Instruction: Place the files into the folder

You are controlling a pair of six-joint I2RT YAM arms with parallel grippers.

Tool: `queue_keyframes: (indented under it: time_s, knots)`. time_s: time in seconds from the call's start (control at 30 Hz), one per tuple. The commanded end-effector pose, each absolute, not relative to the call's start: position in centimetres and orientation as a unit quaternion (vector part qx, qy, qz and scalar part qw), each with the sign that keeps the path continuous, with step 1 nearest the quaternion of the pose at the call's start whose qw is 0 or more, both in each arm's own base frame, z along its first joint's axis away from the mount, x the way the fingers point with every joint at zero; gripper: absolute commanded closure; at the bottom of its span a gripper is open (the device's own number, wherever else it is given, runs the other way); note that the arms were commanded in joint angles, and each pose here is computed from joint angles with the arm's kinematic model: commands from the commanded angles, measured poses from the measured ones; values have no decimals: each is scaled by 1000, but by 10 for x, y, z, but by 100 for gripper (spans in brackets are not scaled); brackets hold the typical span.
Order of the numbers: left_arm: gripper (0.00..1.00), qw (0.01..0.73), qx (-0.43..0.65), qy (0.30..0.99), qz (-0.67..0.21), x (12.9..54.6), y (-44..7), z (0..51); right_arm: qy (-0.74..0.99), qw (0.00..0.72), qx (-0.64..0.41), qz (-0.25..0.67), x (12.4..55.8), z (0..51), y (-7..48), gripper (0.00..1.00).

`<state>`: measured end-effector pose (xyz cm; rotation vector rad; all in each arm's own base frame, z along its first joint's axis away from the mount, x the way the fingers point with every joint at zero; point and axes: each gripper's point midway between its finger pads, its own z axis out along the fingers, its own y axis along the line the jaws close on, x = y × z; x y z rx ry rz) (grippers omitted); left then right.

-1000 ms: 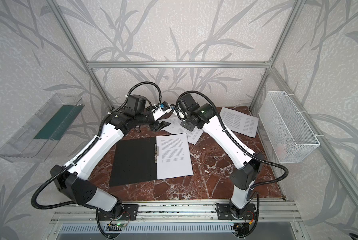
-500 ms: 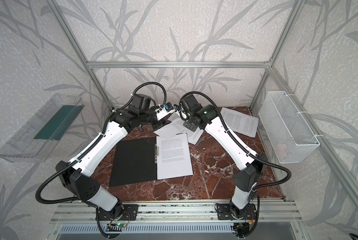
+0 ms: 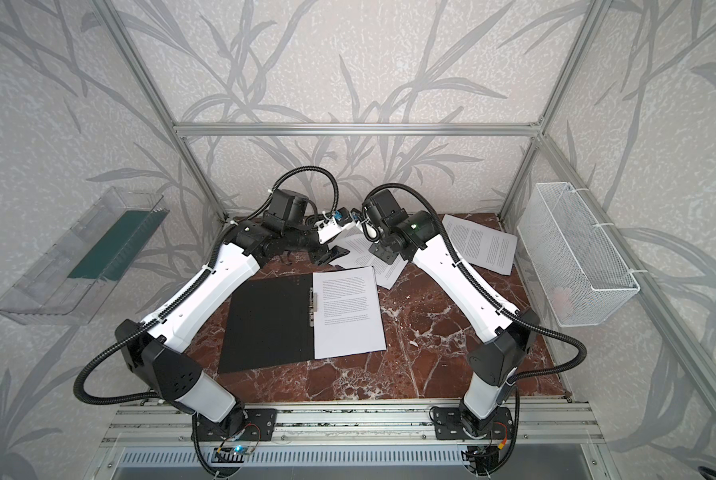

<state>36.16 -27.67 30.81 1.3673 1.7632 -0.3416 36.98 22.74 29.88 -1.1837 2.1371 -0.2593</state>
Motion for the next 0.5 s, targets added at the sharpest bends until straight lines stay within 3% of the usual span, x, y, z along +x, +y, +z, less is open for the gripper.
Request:
queue_keyframes:
  time_s: [0.0, 0.27, 0.47]
  knots:
    - [39, 400, 565, 708, -142, 365, -292, 282, 771, 407, -489, -29, 350, 341, 263, 98]
    - [48, 423, 554, 708, -111, 384, -291, 279, 766, 415, -491, -14, 344, 344, 264, 98]
    - [64, 426, 547, 712, -112, 386, -290, 273, 767, 419, -486, -6, 344, 346, 262, 98]
